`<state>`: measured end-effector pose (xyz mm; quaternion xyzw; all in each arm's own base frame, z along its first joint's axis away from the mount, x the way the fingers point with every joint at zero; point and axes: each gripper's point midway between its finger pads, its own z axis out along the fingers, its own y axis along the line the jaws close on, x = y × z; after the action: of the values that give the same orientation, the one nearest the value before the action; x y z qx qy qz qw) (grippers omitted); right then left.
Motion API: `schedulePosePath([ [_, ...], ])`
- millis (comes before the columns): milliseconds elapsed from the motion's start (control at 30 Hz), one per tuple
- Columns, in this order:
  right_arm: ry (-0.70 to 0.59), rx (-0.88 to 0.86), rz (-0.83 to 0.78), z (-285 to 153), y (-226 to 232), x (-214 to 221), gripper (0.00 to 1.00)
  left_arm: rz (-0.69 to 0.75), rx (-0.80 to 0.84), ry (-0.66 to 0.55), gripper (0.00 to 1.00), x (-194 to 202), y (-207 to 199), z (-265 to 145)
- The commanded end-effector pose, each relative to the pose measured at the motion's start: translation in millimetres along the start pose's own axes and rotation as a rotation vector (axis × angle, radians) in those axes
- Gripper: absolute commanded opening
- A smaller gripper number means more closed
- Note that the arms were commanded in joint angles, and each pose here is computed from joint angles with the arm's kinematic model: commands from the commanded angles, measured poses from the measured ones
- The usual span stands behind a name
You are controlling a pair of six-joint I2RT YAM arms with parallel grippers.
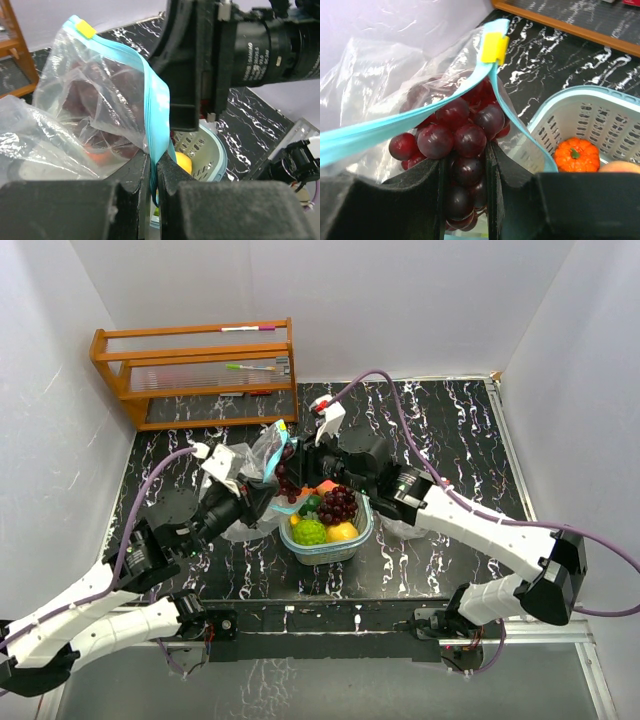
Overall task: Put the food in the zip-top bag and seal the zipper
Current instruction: Place the fake fruit in the zipper food storage bag.
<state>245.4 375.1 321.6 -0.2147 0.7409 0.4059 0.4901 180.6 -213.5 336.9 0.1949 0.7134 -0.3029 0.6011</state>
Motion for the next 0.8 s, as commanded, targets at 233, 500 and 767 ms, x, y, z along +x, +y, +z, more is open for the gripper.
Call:
schedulePosePath([
  [233, -0.112, 0.139, 0.070, 7.9, -3.8, -25.5, 0.13, -0.037, 0.114, -0.039, 0.00, -0.2, -27.8, 26.1],
  [500, -0.031, 0.131, 0.080, -3.8, 8.1, 1.3, 0.38, -0.039, -0.096, -0.080, 0.00, 14.6, 12.5, 33.9],
  [767, -0.029, 0.140, 0.090, -36.3, 5.4, 0.0, 0.62, -0.050, -0.230, -0.108, 0.00, 25.9, 40.2, 27.5],
])
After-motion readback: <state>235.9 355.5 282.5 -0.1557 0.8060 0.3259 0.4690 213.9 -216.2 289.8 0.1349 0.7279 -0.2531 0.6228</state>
